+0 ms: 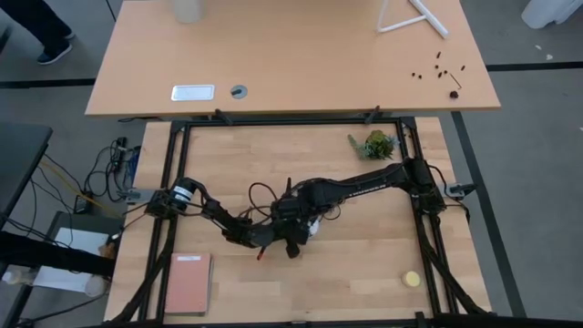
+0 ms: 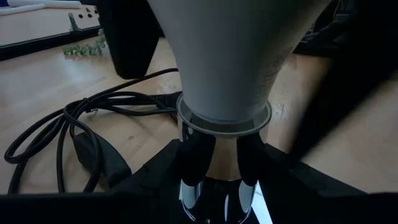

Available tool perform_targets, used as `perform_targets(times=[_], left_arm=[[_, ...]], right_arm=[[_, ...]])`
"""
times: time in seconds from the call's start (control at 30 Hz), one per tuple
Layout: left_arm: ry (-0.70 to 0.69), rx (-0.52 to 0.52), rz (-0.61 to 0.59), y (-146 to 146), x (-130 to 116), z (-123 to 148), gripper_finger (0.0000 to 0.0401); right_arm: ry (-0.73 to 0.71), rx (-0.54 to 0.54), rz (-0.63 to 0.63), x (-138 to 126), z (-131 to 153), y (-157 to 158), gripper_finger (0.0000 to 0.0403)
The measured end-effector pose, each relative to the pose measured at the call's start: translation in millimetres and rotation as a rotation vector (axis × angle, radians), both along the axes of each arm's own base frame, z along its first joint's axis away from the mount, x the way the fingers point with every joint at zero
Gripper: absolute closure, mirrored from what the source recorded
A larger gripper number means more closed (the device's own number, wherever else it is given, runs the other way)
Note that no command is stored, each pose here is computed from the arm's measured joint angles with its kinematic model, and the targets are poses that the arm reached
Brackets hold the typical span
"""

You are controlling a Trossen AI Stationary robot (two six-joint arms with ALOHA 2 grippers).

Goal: Screw lightbulb
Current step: Insert the lightbulb into the silver lamp

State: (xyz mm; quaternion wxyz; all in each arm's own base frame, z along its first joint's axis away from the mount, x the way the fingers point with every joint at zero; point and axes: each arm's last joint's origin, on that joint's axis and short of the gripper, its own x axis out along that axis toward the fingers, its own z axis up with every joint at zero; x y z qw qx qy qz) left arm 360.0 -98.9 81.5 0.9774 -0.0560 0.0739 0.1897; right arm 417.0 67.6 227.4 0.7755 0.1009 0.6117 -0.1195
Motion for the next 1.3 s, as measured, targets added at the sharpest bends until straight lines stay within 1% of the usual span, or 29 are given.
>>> perform_targets(times=[0.1,0.2,0.27,0.43,0.57,0.73,0.87,1.1,1.2,1.3], left_arm=[[0.002,0.0,0.0,0,0,0,0.0217],[0.002,0.0,-0.001,-1,0,0,0.0217],[0.002,0.0,-0.003,-1,0,0,0.0217],[-0.011,-0.014,0.001,-2,0,2,0.0217],[-0.012,-0.021,0.001,-2,0,2,0.0217],[-0.009,-0.023,-0.004,-3,0,1,0.0217],[0.001,-0.019,-0.011,-4,-1,1,0.0217],[0.022,-0.01,-0.015,-5,-1,-1,0.0217],[0.024,-0.009,-0.015,-5,-1,-1,0.0217],[0.024,-0.01,-0.016,-5,-1,-1,0.0217]], right_arm=[[0.004,0.009,0.103,0,1,1,0.0054],[0.007,-0.006,0.208,0,1,1,0.0018],[0.009,-0.018,0.273,0,1,1,0.0007],[-0.009,-0.05,0.415,3,14,3,0.002],[-0.002,-0.082,0.545,2,29,3,0.0016],[0.047,-0.114,0.713,-3,33,4,0.0004],[0.089,-0.138,0.867,-7,32,9,0.0009],[0.104,-0.16,0.968,-7,28,15,0.0024],[0.11,-0.198,1.003,-7,29,16,0.0028],[0.13,-0.199,1.032,-9,28,15,0.0029]])
